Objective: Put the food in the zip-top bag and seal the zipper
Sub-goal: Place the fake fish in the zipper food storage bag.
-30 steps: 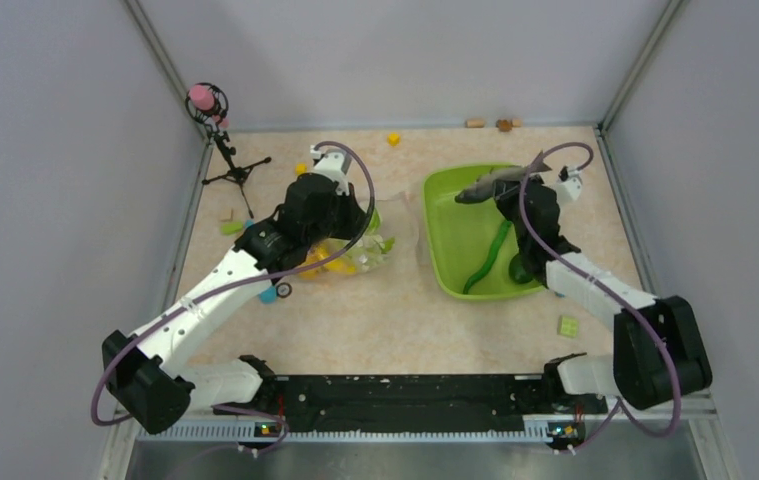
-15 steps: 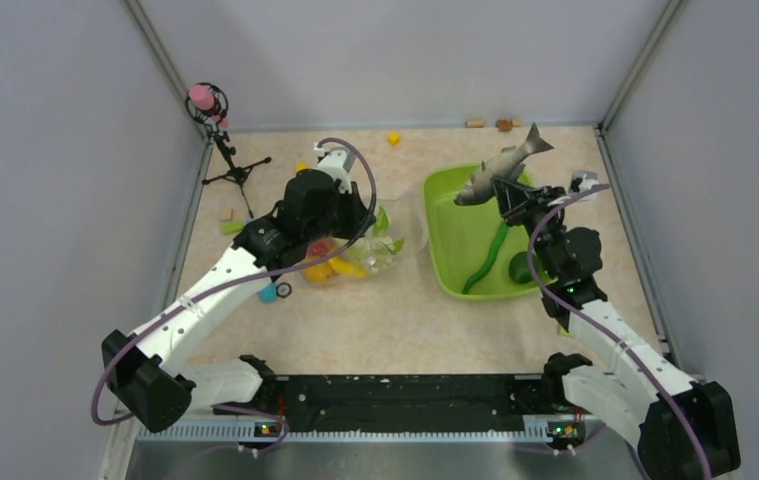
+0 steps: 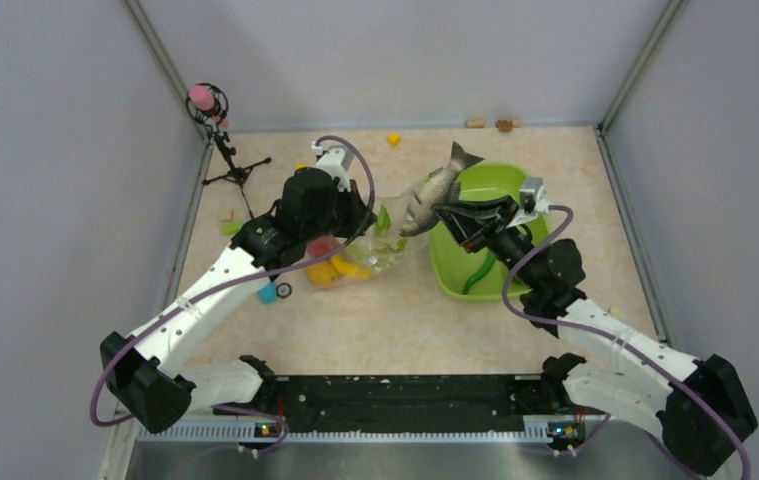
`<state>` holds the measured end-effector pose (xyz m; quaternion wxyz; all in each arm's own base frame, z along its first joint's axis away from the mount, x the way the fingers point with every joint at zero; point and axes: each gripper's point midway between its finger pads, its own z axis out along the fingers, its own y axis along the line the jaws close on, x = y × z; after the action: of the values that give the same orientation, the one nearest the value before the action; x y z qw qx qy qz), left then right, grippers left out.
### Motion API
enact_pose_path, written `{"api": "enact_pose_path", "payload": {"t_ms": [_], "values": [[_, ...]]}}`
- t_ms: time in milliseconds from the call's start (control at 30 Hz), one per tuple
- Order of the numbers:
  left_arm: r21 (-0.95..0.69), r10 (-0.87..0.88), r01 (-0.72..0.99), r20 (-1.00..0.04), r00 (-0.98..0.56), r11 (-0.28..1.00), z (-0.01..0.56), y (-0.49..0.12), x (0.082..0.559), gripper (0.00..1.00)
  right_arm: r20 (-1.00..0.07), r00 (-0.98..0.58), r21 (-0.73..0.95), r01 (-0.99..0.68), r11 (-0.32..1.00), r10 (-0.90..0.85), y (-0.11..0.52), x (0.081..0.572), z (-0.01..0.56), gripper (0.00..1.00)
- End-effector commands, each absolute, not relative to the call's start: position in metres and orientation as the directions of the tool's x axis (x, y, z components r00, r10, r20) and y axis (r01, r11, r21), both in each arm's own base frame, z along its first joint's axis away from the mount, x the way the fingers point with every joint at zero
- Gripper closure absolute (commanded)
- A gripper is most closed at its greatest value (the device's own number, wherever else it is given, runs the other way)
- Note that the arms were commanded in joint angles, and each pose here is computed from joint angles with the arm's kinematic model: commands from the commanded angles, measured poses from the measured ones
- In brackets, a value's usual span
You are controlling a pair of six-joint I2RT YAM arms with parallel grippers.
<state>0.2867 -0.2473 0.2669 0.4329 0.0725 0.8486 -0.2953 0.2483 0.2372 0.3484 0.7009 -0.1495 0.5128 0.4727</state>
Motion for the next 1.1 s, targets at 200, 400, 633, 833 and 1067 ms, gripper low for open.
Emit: {"api": "enact_pose_path", "payload": {"t_ms": [200, 400, 633, 833, 1067], "values": [[-0.504, -0.246, 0.403, -0.805, -0.54, 0.764, 0.322, -0.249, 0.287, 1.0, -0.79, 0.08, 0.389, -0.701, 0.598, 0.608, 0.278, 0.277, 0.359, 1.0], [-0.503, -0.259, 0.383, -0.805, -0.533, 0.774, 0.324, -0.246, 0.29, 1.0, -0.829, 0.058, 0.426, -0.58, 0.694, 0.557, 0.309, 0.282, 0.336, 1.0], [-0.51, -0.274, 0.387, -0.809, -0.521, 0.769, 0.333, -0.247, 0.293, 1.0, -0.9, -0.003, 0.395, -0.431, 0.811, 0.437, 0.327, 0.278, 0.29, 1.0], [-0.498, -0.28, 0.352, -0.81, -0.515, 0.793, 0.333, -0.243, 0.3, 1.0, -0.894, -0.048, 0.434, -0.345, 0.832, 0.446, 0.322, 0.276, 0.265, 1.0], [-0.506, -0.291, 0.338, -0.804, -0.519, 0.793, 0.328, -0.243, 0.3, 1.0, -0.867, -0.06, 0.474, -0.408, 0.78, 0.495, 0.327, 0.268, 0.277, 1.0]]}}
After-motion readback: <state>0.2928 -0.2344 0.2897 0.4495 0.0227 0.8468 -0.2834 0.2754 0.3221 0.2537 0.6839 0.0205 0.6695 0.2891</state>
